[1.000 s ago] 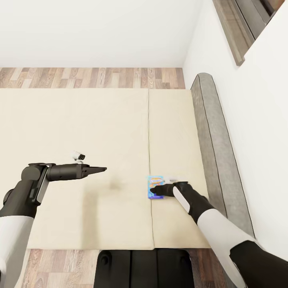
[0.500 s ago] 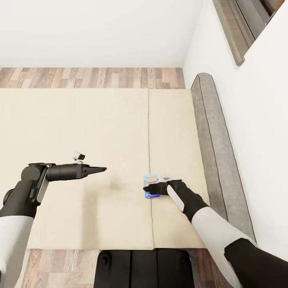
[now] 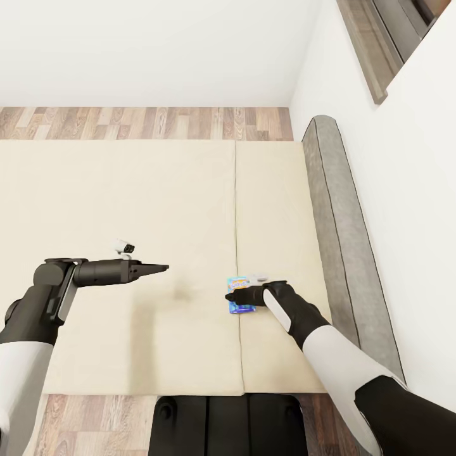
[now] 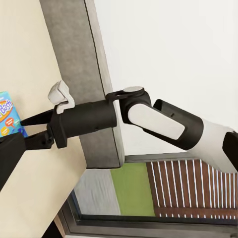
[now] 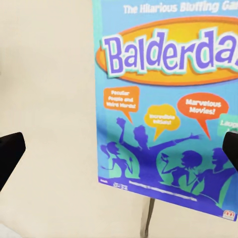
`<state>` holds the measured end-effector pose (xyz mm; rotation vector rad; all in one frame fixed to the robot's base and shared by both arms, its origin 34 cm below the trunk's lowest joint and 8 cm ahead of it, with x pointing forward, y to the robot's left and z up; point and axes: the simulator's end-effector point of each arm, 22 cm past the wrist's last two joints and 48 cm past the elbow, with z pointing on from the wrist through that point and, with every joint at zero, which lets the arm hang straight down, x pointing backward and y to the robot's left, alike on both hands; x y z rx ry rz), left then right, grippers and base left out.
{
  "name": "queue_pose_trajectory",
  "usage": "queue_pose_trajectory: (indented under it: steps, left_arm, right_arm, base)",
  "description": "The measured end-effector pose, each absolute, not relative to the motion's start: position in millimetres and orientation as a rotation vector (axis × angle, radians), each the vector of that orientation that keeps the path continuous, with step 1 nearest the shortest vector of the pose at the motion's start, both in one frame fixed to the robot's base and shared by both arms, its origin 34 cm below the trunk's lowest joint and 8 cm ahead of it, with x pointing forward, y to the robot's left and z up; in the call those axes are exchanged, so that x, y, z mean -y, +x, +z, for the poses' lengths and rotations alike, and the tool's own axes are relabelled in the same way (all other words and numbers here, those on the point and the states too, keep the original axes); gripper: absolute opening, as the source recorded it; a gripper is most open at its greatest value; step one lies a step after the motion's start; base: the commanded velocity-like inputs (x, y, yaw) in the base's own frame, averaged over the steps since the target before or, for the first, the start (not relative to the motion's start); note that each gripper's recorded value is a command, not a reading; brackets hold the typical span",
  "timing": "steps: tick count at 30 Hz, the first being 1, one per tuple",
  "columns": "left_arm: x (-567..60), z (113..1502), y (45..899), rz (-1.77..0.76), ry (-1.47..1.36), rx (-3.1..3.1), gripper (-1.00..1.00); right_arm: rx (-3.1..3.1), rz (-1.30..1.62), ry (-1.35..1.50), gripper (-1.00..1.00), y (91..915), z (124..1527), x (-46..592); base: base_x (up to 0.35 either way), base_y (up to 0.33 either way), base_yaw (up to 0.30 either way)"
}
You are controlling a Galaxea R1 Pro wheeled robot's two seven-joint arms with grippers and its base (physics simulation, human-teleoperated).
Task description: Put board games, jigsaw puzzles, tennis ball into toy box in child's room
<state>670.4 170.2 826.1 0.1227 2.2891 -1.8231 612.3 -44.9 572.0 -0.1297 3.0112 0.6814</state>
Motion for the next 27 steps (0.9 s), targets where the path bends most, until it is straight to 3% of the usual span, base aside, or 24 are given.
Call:
queue_pose_trajectory:
  steps: [27]
  left_arm:
    - [-170, 826, 670, -1.823, 0.122, -2.289, 1.00]
  right_arm:
    - [-3.015, 0.612, -0.155, 1.00, 638, 579, 51]
  base:
    - [0.000, 0.000, 0.000]
